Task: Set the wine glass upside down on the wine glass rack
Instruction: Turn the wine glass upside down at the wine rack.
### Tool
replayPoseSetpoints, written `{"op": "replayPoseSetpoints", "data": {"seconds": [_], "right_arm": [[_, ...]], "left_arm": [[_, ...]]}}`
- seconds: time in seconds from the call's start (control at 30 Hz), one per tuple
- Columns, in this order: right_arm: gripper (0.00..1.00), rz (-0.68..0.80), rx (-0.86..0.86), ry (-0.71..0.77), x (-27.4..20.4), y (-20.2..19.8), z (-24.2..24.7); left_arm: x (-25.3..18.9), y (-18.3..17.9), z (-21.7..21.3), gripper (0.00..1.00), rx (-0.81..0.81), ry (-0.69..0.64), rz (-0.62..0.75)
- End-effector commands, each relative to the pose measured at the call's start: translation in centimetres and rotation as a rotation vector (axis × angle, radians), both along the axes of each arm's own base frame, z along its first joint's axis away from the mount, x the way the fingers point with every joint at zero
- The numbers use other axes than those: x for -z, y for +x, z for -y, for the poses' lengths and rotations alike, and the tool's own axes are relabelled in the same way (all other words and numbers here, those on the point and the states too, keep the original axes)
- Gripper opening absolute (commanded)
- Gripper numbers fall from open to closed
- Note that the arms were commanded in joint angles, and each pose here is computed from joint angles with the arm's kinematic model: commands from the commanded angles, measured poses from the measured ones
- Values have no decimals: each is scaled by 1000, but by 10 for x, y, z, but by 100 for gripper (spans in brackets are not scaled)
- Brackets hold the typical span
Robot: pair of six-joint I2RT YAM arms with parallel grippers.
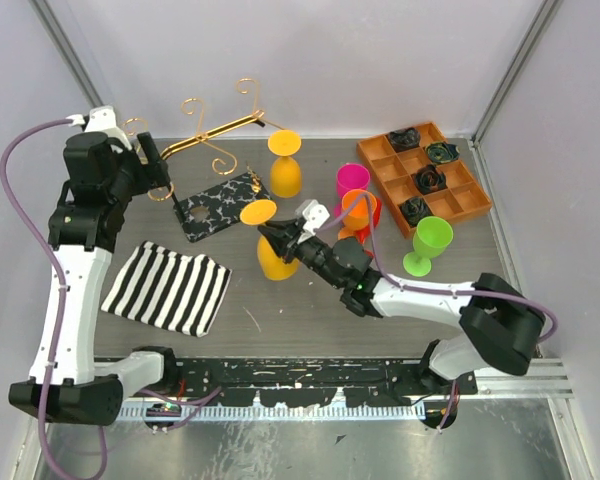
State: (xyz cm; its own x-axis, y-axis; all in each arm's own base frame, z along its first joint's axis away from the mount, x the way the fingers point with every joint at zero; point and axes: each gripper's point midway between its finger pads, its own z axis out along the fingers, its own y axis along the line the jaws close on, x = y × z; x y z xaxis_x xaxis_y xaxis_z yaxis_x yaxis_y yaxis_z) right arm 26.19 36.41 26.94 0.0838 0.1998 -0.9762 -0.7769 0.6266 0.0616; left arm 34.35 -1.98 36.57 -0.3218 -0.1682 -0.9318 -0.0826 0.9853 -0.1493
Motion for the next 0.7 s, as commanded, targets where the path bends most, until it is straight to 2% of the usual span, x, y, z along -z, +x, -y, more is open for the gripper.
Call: {"op": "replayPoseSetpoints", "data": {"seconds": [0.0, 0.33, 0.47, 0.67], "right_arm": [[1, 118, -92, 188, -65, 4, -15], [1, 216, -152, 213, -70, 38, -64], [1, 287, -177, 254, -80, 45, -81], [1, 298, -164, 276, -77, 64, -100]], "left_arm": [[19, 7, -11, 87, -34, -62, -27], [35, 9, -4, 87, -8, -100, 24], [40, 5, -11, 87, -46, -120, 40], [39, 1, -22, 86, -92, -161, 61]]}}
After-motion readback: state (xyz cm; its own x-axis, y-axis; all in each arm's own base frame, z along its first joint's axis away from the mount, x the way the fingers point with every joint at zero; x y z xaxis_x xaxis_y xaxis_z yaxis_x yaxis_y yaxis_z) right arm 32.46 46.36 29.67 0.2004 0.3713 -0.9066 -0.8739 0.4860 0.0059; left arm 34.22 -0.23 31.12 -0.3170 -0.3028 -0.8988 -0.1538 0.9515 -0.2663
